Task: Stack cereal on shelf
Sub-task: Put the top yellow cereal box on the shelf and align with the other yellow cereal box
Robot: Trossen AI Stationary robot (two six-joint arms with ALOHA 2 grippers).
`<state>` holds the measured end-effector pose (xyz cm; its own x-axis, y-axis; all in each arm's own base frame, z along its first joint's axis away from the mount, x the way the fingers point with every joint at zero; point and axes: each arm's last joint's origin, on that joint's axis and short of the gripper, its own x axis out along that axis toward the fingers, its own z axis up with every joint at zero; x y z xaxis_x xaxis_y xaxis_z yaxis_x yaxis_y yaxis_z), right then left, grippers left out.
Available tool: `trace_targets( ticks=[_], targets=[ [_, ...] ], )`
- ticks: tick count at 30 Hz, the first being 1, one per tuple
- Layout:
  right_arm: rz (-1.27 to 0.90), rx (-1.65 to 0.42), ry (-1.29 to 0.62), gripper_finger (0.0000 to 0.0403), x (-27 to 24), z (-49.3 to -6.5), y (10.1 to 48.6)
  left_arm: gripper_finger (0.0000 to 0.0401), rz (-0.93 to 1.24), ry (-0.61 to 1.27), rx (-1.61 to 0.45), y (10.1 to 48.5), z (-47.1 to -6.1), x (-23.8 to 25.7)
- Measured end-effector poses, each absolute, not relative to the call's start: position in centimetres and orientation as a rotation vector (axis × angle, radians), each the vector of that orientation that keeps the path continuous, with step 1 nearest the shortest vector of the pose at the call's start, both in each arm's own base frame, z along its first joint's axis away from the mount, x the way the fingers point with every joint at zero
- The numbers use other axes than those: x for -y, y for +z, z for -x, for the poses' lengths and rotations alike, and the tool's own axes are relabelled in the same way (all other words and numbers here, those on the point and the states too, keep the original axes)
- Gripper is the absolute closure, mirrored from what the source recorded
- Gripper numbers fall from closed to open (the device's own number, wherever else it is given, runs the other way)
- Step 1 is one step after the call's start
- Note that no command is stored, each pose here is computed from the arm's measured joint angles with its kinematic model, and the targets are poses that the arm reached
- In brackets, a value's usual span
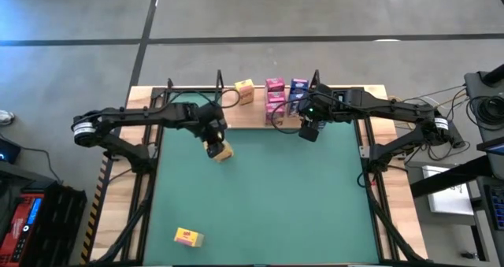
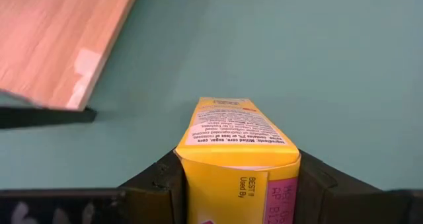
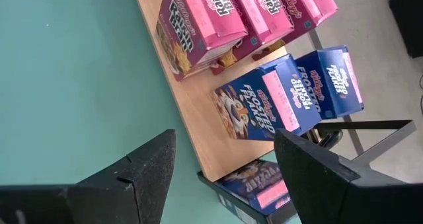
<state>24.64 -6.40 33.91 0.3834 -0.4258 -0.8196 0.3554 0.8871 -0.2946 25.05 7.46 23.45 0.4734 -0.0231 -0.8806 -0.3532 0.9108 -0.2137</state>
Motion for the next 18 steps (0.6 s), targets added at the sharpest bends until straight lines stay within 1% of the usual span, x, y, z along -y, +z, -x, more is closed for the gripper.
trace_targets(
  ticks=[7, 14, 18],
  targets=[
    [0.075, -1.067, -0.498, 0.0158, 6.4, -24.6, 33.9, 0.0250, 0.451, 0.237, -1.061, 23.8, -24.8, -7.2],
    [0.074, -1.067, -0.499, 0.0158, 6.4, -24.6, 33.9, 0.0250, 0.438, 0.197, -0.974, 25.2, -24.9, -5.6],
    [0.074, -1.067, -0.499, 0.0158, 6.4, -24.6, 33.9, 0.0250, 0.421, 0.212, -0.925, 25.9, -25.0, -5.6]
  ],
)
